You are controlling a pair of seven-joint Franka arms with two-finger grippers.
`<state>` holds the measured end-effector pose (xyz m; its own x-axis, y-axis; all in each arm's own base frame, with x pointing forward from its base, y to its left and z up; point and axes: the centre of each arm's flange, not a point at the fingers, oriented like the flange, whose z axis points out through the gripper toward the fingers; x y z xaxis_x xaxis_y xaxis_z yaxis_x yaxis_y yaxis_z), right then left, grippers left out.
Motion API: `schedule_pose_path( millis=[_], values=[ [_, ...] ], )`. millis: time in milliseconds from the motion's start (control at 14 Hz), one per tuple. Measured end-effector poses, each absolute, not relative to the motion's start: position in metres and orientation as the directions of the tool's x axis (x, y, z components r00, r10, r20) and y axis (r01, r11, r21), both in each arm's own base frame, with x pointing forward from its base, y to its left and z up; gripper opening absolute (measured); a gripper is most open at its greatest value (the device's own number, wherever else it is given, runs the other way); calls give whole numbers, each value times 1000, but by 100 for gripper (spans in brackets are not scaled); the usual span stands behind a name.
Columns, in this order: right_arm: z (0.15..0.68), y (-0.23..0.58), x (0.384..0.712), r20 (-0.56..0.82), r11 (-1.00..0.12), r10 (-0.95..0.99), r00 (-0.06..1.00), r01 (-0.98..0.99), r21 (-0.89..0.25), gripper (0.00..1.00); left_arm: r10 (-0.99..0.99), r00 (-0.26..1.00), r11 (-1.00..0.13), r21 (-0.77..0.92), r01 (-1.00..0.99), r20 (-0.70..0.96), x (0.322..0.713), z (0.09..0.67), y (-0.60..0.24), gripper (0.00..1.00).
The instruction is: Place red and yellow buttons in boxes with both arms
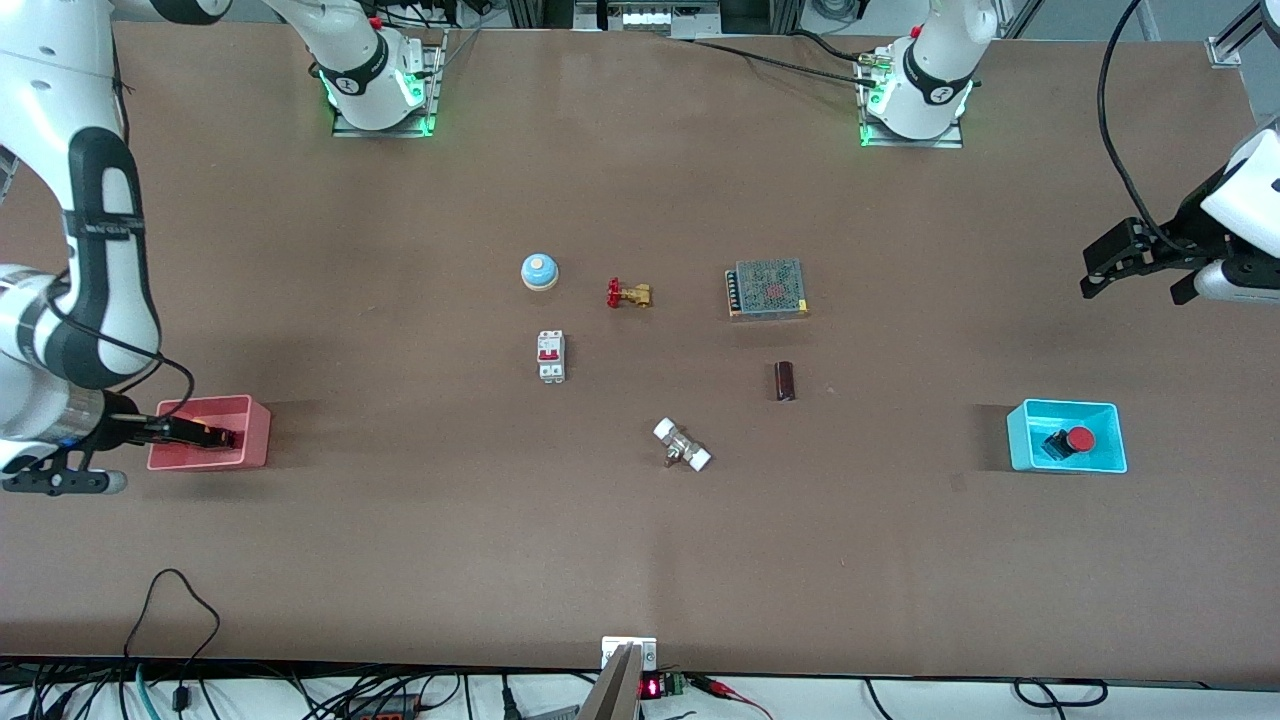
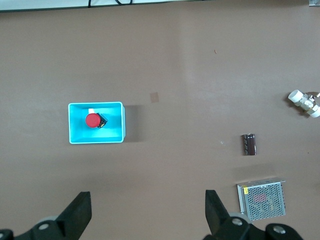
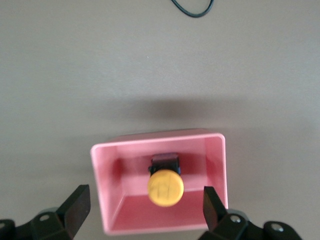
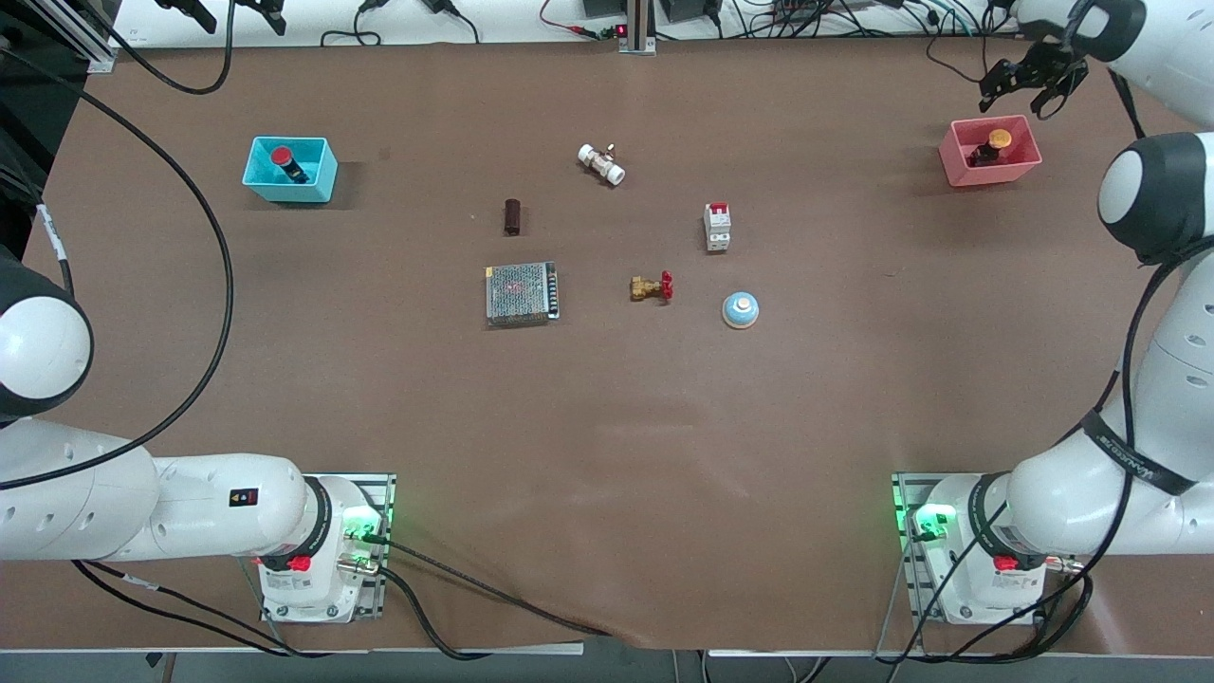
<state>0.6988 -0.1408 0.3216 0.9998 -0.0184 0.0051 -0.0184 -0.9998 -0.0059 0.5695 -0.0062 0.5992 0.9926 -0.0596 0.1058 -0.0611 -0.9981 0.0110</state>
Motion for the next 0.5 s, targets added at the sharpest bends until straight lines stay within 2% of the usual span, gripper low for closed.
schedule_pose_path(
  millis=[214, 500],
  values=[
    [373, -130, 691, 4, -999, -5, 1000, -5, -36, 100, -65, 993, -998, 9, -67, 103, 565, 599, -6, 100],
    [457, -70, 676, 27, -995, 67, 997, 69, -76, 100, -67, 992, -998, 9, -68, 102, 565, 599, -6, 100]
  ],
)
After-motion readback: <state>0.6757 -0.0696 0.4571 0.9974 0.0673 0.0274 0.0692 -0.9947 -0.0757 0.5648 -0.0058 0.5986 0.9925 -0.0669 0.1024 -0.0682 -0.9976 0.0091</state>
